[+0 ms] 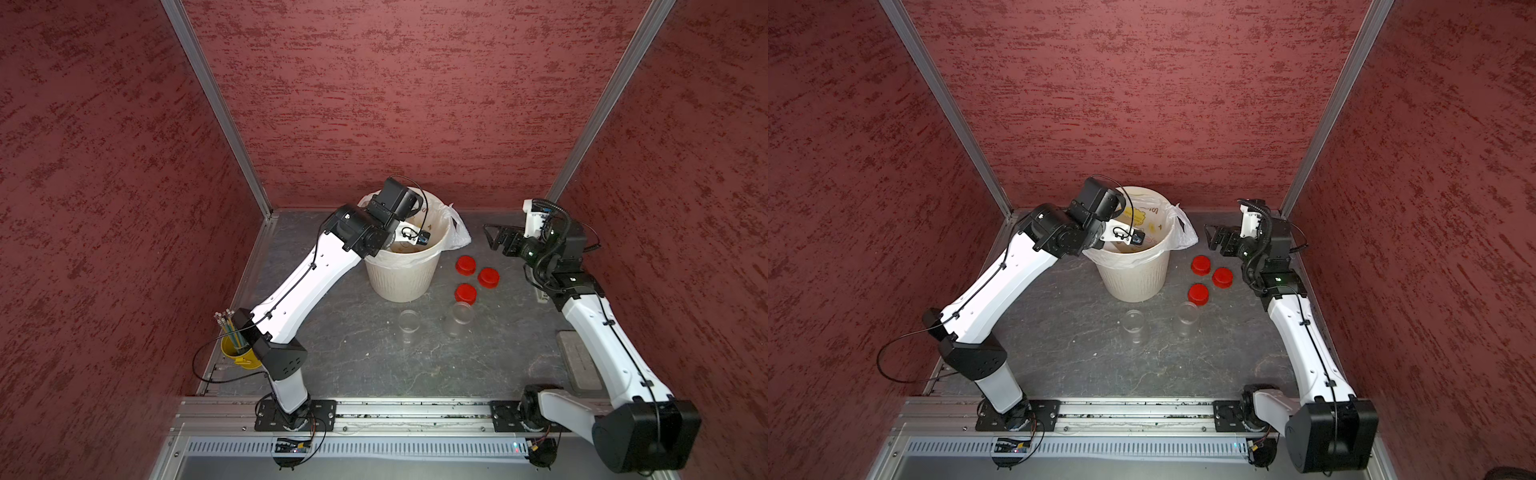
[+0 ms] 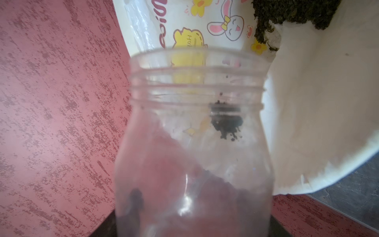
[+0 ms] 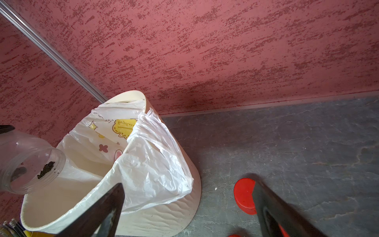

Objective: Empty moldy tea leaves from jars
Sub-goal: Pour the moldy tea leaves from the jar into the trash bin, then place the jar at the center of the board.

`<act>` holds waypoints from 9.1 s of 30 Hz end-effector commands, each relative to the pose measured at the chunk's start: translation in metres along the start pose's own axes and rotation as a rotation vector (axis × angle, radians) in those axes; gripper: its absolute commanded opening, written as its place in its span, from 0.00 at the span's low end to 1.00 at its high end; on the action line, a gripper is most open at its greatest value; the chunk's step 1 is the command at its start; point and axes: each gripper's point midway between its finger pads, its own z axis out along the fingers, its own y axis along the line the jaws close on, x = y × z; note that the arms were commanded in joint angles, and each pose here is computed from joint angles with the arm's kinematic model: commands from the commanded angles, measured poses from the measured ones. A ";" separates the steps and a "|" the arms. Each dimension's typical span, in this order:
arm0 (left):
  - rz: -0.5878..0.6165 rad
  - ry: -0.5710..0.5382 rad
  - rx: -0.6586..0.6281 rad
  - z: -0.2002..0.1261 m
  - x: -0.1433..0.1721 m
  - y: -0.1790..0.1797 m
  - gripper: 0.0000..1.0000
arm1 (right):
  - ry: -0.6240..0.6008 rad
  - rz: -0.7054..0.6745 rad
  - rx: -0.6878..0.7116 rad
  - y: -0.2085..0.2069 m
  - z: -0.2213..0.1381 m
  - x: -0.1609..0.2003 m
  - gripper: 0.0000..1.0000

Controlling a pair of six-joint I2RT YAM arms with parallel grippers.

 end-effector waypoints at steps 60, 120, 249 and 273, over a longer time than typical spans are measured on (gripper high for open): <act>0.021 -0.025 -0.030 -0.001 -0.001 0.013 0.70 | -0.017 -0.013 -0.090 0.032 0.008 -0.015 0.99; -0.478 -0.632 -0.267 -0.043 -0.012 0.018 0.72 | 0.089 -0.199 -0.738 0.227 0.022 -0.006 0.57; -1.760 -0.380 -0.763 -0.031 0.227 -0.077 1.00 | 0.881 -0.767 -0.064 0.252 0.038 0.230 0.00; -1.751 -0.375 -0.776 -0.036 0.229 -0.077 1.00 | 1.027 -0.859 0.005 0.228 0.065 0.300 0.00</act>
